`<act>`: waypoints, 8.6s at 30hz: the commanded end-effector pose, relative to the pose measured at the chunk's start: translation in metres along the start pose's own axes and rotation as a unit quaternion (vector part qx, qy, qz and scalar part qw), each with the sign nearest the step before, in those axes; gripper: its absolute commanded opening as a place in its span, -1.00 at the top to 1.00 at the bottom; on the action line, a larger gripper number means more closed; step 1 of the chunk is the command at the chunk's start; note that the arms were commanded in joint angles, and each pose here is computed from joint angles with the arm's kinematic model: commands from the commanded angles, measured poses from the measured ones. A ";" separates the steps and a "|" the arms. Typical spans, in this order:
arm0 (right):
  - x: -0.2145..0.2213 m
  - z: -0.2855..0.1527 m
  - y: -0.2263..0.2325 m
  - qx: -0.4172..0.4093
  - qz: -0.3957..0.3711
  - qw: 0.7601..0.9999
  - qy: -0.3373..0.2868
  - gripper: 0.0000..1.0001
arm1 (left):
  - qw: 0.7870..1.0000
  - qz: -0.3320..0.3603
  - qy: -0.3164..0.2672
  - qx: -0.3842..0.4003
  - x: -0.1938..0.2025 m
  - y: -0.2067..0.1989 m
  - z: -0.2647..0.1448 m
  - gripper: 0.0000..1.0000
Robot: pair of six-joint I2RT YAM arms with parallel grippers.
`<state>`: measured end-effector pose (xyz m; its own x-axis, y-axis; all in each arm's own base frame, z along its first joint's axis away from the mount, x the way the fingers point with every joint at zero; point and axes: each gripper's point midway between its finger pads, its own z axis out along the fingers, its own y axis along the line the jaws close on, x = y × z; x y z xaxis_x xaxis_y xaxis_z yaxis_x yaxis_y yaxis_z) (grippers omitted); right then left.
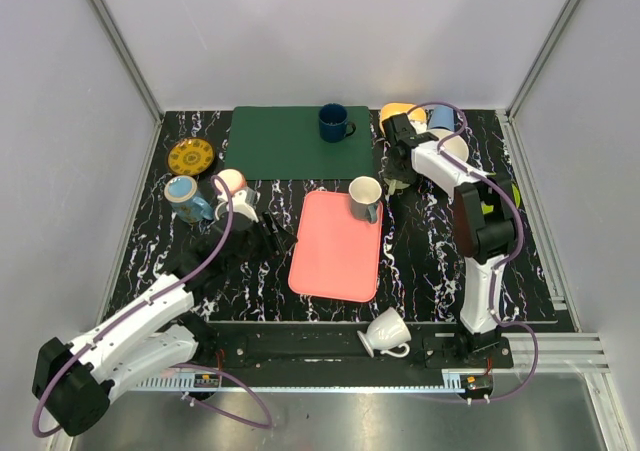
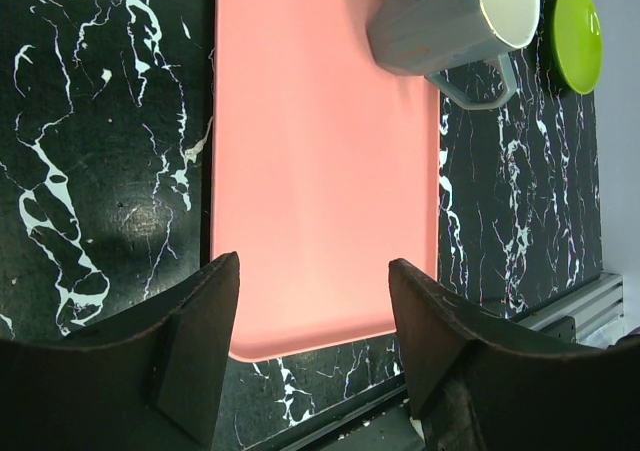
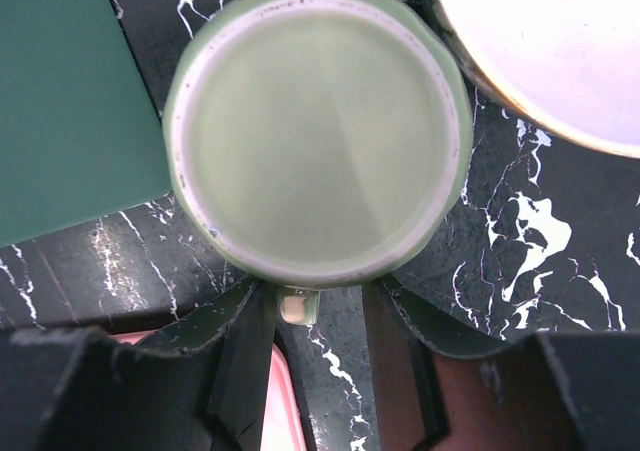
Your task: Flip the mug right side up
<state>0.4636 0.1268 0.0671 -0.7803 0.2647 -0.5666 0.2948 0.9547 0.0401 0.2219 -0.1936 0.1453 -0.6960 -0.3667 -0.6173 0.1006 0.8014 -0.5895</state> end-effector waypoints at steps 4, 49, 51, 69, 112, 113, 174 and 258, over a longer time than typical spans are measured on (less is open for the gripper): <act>-0.008 0.004 0.001 0.002 -0.004 1.000 -0.003 0.23 | 1.000 -0.005 -0.006 0.026 -0.003 -0.011 0.002 -0.27; 0.012 -0.433 0.036 -0.743 0.100 0.642 -0.163 1.00 | 0.810 -0.038 -0.083 0.580 -0.065 -0.203 -0.127 -0.98; 0.020 -0.430 0.039 -0.753 0.096 0.637 -0.133 1.00 | 0.777 -0.047 -0.060 0.625 -0.067 -0.217 -0.134 -0.98; 0.047 -0.408 0.047 -0.725 0.020 0.679 -0.115 1.00 | 0.830 -0.006 -0.051 0.555 -0.073 -0.262 -0.093 -0.83; 0.064 -0.435 0.050 -0.734 -0.013 0.668 -0.122 1.00 | 0.813 -0.053 -0.047 0.578 -0.069 -0.269 -0.095 -0.27; 0.064 -0.435 0.050 -0.733 -0.013 0.669 -0.123 1.00 | 0.812 -0.052 -0.046 0.580 -0.070 -0.272 -0.094 -0.21; 0.034 -0.320 -0.048 -0.300 -0.001 0.934 -0.191 -0.75 | 0.949 0.241 0.158 -0.126 -0.021 -0.057 0.133 1.00; 0.067 -0.276 -0.023 -0.338 0.001 0.930 -0.144 -0.73 | 0.922 -0.084 -0.017 -0.377 -0.064 0.139 0.041 0.07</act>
<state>0.2470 0.1570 0.2482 -0.5998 0.3044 -0.7400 -0.1744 0.8528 0.4922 0.2906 -0.0714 0.0619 -0.6634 -0.5176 -0.5404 -0.5603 0.8223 -0.0997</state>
